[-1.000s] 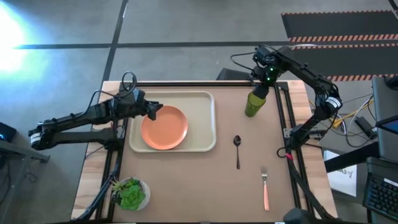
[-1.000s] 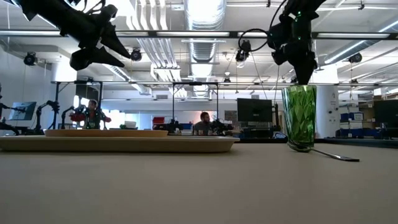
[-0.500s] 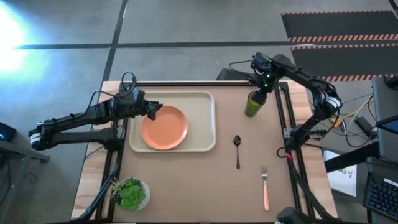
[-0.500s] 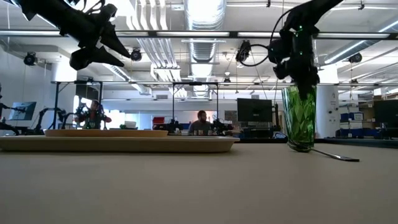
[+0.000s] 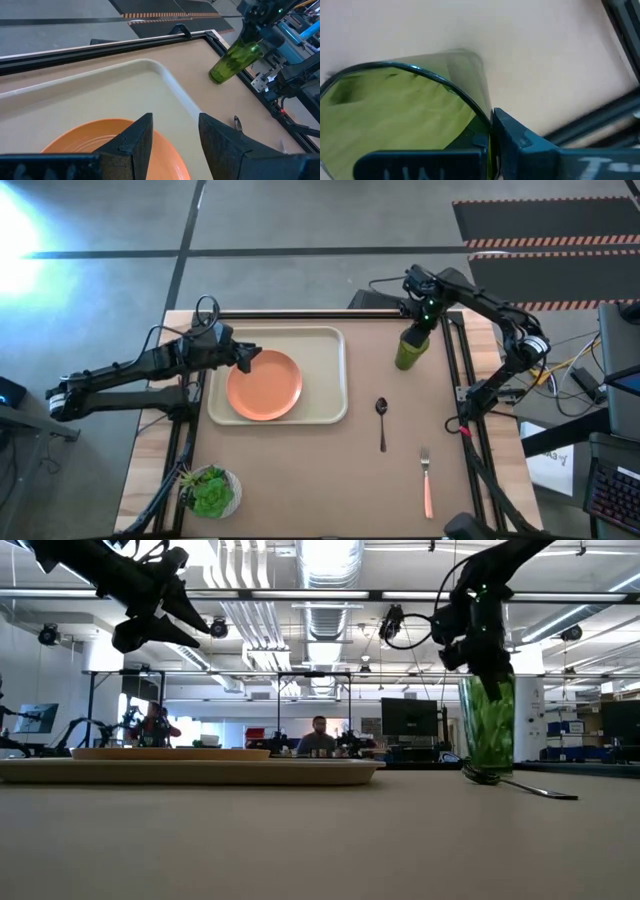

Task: Pick and place plate/cup/fork/spoon on tray
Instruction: Put the green glass on the white serving tray to the right of the orange plate

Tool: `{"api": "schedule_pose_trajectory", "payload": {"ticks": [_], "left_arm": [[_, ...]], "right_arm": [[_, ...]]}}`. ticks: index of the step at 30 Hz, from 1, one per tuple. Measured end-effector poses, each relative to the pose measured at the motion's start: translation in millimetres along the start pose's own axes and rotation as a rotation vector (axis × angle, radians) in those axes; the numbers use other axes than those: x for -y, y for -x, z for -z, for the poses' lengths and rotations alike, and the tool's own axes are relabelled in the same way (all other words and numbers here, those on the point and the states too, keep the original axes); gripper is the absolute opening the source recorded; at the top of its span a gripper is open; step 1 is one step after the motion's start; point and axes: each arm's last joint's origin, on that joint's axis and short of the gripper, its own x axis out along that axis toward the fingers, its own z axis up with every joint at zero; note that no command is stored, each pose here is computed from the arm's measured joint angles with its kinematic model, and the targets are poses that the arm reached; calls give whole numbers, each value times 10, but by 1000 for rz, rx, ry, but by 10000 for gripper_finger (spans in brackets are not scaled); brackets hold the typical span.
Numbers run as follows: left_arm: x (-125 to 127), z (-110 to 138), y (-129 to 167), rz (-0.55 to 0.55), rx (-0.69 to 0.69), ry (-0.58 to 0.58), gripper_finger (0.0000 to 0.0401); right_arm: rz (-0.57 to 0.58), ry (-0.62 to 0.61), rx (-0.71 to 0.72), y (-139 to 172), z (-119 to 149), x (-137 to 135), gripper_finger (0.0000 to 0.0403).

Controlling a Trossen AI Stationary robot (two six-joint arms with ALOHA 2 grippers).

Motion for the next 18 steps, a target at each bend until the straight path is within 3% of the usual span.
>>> {"api": "schedule_pose_trajectory", "payload": {"ticks": [6,14,18], "left_arm": [[-1,2,-2,-1,-1,0,141],[-2,4,-1,1,-2,-1,141],[0,4,2,8,-6,-1,141]], "right_arm": [[6,9,147,306,-161,-79,9],[-124,75,478,884,-423,-364,9],[-182,135,560,1046,-541,-597,9]]}}
